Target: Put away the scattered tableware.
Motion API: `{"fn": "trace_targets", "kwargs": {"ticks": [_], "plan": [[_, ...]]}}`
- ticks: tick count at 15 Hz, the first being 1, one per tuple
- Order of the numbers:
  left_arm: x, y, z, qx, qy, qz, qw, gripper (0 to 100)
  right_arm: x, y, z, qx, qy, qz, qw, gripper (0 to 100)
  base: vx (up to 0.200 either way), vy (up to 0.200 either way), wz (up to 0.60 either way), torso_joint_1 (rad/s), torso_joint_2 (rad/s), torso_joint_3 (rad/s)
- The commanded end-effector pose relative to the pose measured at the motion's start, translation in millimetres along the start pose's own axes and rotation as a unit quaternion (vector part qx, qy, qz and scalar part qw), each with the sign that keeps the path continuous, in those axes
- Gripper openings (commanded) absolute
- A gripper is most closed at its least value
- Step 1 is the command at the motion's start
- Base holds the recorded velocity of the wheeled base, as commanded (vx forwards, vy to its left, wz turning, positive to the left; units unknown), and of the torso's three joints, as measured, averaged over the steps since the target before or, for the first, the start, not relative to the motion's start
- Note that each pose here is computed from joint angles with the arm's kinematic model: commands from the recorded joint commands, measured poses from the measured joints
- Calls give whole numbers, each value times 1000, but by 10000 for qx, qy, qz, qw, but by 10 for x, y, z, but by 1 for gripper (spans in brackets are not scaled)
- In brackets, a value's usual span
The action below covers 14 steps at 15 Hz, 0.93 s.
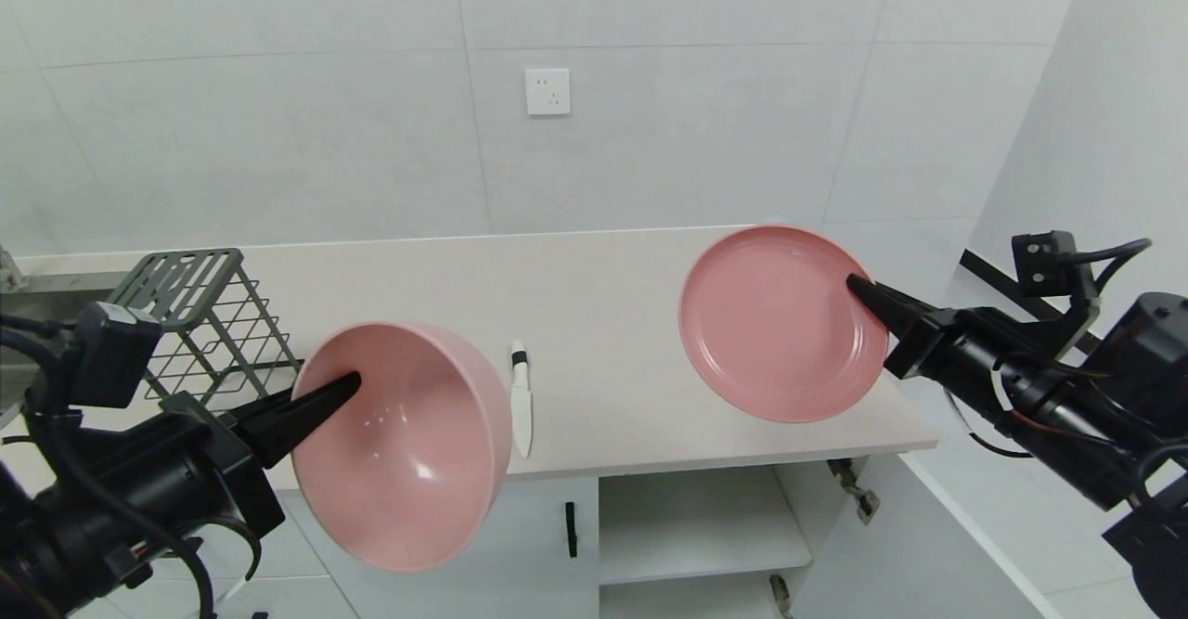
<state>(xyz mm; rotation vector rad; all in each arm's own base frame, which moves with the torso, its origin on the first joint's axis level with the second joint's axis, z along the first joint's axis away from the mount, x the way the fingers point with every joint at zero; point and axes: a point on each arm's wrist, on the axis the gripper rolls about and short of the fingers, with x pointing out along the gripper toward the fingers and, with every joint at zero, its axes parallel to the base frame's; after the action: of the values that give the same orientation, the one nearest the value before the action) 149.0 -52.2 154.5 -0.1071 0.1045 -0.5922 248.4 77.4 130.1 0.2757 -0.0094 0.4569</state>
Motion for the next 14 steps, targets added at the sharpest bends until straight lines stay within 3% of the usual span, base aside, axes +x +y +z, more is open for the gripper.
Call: {"fn": "trace_targets", "kwargs": {"ticks": [1,8,14], "plan": [[5,3,-9,-10,29,5,10000,0,-2,0,-6,3,13,1,10000,0,0,0,0,-119,256,124],[8,-23,-18,16,47,-78,10000,0,-29,69,-83,-202,191,122,9995,0,0,0,0,-137,281,136],[20,-83,-86,6,222,-282,9994,0,-139,177,-188,-205,484,302,9982,0,0,0,0,-242,477,238]]}}
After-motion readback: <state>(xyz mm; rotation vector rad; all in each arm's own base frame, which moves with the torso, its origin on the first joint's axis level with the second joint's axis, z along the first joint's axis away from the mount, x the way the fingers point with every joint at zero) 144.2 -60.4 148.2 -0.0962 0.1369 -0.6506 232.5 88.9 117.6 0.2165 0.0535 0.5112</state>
